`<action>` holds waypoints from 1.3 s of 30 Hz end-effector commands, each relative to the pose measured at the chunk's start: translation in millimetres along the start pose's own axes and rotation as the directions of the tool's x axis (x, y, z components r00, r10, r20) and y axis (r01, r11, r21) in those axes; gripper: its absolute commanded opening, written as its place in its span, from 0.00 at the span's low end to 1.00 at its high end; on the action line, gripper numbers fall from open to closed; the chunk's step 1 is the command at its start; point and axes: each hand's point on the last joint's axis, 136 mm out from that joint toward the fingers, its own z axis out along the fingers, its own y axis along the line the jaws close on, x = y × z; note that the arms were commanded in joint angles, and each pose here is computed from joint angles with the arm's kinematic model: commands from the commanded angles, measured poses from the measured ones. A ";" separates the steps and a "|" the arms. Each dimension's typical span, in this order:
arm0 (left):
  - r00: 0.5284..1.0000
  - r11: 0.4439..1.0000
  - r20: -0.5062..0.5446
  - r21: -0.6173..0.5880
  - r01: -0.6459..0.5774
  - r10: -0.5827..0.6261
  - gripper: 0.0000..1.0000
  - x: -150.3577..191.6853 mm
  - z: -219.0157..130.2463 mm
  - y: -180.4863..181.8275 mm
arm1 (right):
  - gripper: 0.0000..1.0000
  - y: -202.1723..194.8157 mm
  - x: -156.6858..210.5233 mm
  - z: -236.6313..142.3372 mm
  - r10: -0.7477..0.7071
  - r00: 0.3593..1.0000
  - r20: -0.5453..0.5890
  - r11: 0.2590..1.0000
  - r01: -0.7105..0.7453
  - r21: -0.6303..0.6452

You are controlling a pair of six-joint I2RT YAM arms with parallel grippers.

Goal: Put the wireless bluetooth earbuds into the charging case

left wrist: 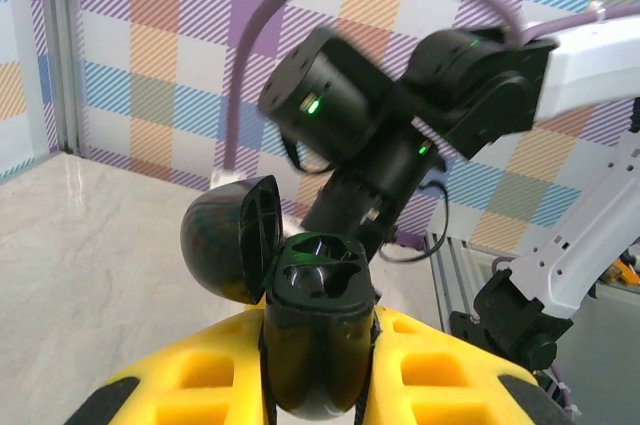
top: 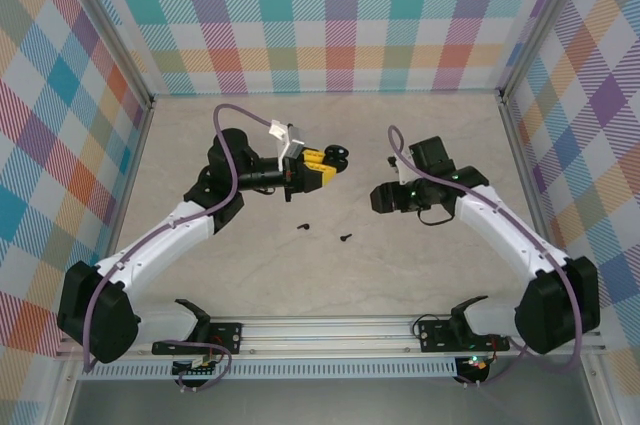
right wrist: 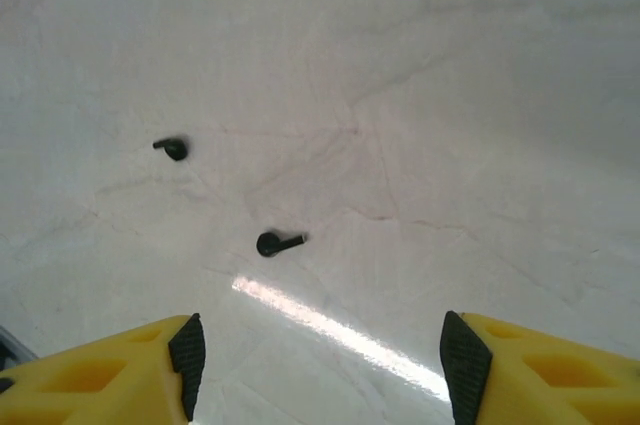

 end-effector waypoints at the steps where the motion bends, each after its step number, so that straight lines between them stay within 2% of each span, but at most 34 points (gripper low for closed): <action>1: 0.997 0.998 0.058 0.030 -0.053 0.051 0.17 -16.4 -6.8 -11.6 | 0.63 10.9 14.0 21.2 0.008 0.996 -0.094 0.996 -0.017 -0.091; 16: 0.994 0.998 0.095 -0.020 -0.054 0.056 0.17 -23.6 -17.6 -16.2 | 0.55 36.0 40.6 85.1 -0.190 0.943 -0.274 0.978 0.156 -0.141; 31: 0.994 0.998 0.091 -0.027 -0.064 0.066 0.17 -23.3 -21.7 -20.2 | 0.59 39.0 51.1 107.8 -0.361 0.851 -0.382 0.932 0.336 -0.134; 39: 0.994 0.998 0.093 -0.026 -0.063 0.065 0.17 -24.2 -22.6 -21.5 | 0.59 43.0 50.4 117.8 -0.438 0.809 -0.391 0.898 0.410 -0.158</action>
